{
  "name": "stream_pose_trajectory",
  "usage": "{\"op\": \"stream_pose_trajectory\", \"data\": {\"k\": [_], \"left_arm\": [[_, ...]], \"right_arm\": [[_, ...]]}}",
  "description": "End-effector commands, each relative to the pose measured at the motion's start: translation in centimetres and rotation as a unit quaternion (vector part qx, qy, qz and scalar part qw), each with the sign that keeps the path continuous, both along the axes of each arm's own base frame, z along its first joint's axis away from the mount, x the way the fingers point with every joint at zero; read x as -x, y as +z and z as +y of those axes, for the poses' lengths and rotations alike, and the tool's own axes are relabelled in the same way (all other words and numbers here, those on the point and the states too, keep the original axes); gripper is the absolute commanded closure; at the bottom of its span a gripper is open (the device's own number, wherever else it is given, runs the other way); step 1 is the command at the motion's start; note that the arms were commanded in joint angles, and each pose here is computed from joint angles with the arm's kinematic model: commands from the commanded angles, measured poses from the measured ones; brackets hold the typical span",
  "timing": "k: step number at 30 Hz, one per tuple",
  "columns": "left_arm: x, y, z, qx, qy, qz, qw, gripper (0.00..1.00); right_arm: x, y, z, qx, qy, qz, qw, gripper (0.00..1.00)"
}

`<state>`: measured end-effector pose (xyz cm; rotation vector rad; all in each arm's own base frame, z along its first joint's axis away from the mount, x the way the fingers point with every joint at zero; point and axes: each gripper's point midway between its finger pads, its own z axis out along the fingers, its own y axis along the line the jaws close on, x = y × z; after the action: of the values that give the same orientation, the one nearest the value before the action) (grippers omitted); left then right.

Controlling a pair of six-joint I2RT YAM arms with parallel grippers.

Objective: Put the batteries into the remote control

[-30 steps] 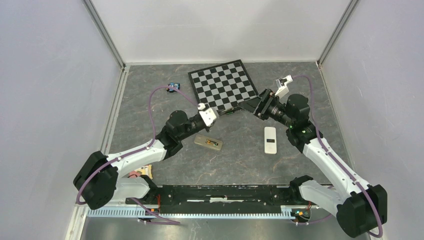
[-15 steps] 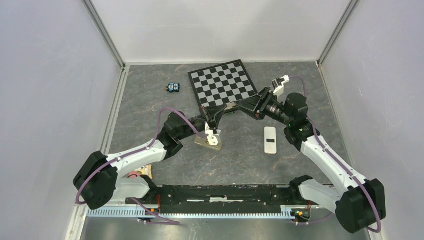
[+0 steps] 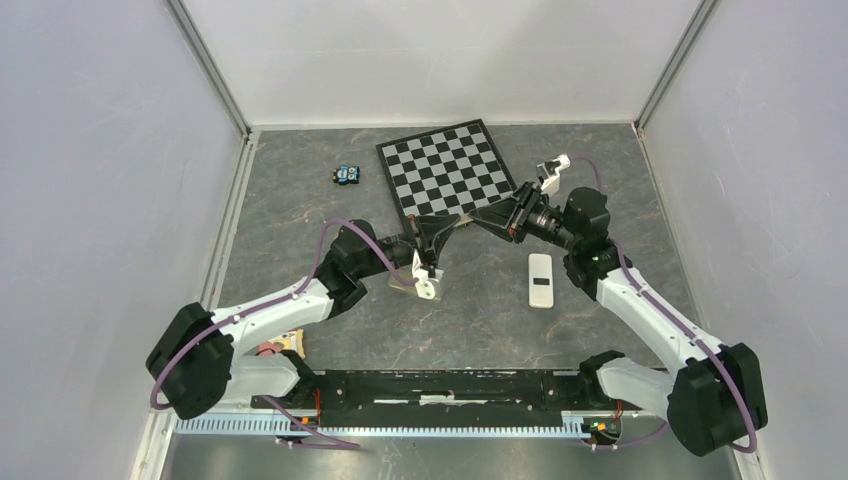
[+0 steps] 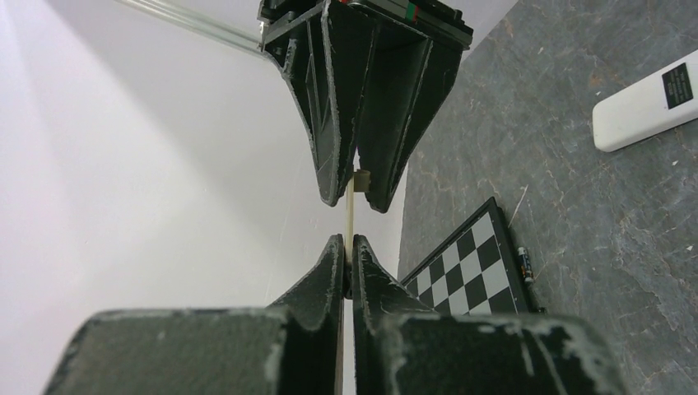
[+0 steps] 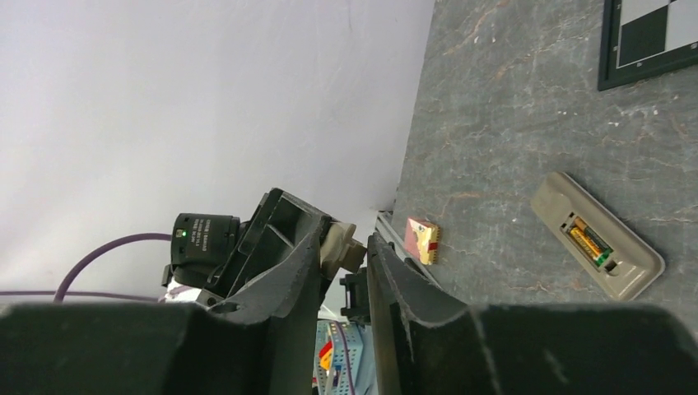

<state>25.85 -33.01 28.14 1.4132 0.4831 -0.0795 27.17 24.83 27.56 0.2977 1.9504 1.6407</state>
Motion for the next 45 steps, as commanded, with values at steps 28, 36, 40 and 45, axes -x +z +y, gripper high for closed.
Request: {"op": "stream_pose_trajectory", "data": {"k": [28,36,40,45], "left_arm": [[4.0,3.4,1.1,0.321,-0.028,0.69,0.648,0.0],[4.0,7.0,1.5,0.389,-0.088,0.772,0.495,0.01],[3.6,7.3,0.0,0.371,-0.097,0.796,0.467,0.1],[2.6,5.7,-0.7,0.364,-0.071,0.812,0.45,0.21]], "right_arm": [[-1.9,2.6,-2.8,-0.001,-0.108,-0.172,0.979,1.0],[0.9,3.1,-1.9,-0.051,-0.048,-0.149,0.986,1.0],[2.1,3.4,-1.7,-0.072,-0.028,-0.137,0.988,1.0],[2.9,4.2,-1.7,-0.1,-0.017,-0.138,0.985,1.0]]}}
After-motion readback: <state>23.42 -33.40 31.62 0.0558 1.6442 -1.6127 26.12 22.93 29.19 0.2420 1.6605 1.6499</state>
